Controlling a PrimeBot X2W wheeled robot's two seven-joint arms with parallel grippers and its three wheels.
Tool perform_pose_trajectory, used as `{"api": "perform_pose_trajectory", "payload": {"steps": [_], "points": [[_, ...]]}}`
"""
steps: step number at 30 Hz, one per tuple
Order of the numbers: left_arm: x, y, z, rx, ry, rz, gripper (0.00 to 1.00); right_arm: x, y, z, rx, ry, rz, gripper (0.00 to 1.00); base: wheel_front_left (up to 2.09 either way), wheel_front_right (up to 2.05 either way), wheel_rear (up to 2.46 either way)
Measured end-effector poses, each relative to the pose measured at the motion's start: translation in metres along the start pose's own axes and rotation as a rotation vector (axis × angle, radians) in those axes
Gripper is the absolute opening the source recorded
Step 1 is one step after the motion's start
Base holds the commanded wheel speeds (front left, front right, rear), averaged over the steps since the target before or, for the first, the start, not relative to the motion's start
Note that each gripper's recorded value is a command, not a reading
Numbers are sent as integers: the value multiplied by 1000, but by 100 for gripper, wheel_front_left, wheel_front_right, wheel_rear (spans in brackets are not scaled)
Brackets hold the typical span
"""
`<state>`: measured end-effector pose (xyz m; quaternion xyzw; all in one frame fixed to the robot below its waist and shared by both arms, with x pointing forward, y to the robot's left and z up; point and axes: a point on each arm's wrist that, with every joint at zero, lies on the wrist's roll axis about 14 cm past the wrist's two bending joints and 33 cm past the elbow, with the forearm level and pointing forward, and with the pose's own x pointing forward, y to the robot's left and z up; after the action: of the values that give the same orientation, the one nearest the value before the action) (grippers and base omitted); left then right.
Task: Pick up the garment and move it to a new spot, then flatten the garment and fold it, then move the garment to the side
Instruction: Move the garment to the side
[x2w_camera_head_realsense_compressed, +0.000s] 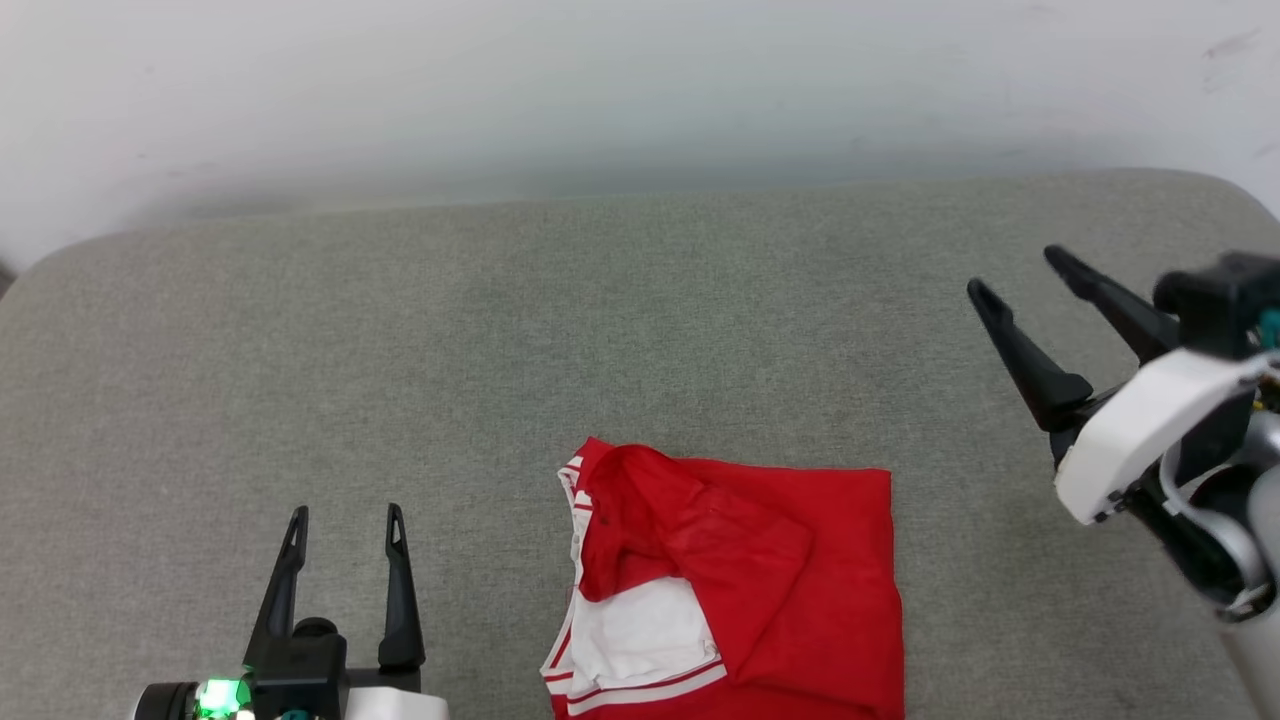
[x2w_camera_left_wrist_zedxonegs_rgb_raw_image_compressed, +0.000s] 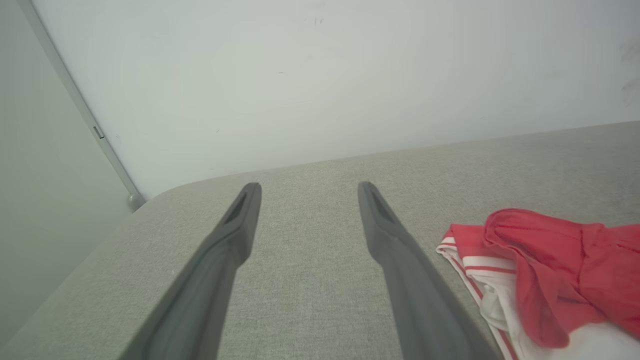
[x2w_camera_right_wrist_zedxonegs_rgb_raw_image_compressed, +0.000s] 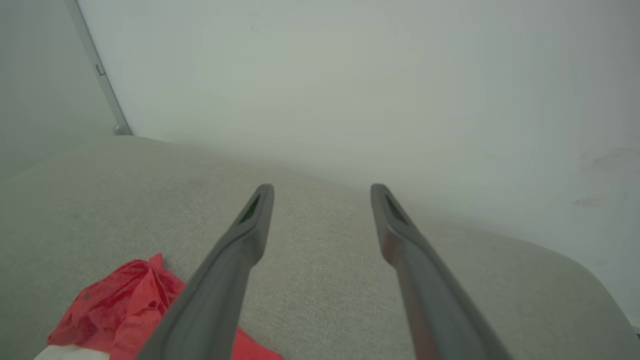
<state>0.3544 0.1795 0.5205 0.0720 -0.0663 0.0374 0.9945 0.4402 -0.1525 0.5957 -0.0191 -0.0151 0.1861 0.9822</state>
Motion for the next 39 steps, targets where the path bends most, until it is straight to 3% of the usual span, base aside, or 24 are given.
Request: {"api": "perform_pose_trajectory", "payload": {"steps": [2, 6, 13, 23, 32, 33, 34, 35, 39], "points": [[1, 0, -1, -1, 4, 0, 100, 3, 1, -16, 15, 151, 47, 100, 0, 0, 0], [6, 1, -4, -2, 9, 5, 100, -11, 11, -67, 153, 487, 140, 100, 0, 0, 0], [16, 0, -11, -2, 24, 1, 100, -45, 22, -137, 387, 854, 209, 100, 0, 0, 0], [36, 2, -25, 6, 47, 9, 100, -47, 70, -208, 617, 1022, 264, 100, 0, 0, 0], [40, 9, -35, 14, 76, 30, 100, -40, 107, -239, 637, 1094, 340, 100, 0, 0, 0], [40, 9, -36, 15, 78, 32, 100, -39, 108, -240, 631, 1092, 344, 59, 0, 0, 0], [39, 10, -37, 17, 81, 35, 100, -38, 109, -241, 625, 1086, 347, 9, 0, 0, 0], [39, 11, -37, 18, 82, 37, 100, -37, 110, -241, 621, 1079, 347, 0, 0, 0, 0], [37, 13, -34, 19, 75, 42, 100, -35, 117, -234, 587, 1045, 371, 0, 0, 0, 0]]}}
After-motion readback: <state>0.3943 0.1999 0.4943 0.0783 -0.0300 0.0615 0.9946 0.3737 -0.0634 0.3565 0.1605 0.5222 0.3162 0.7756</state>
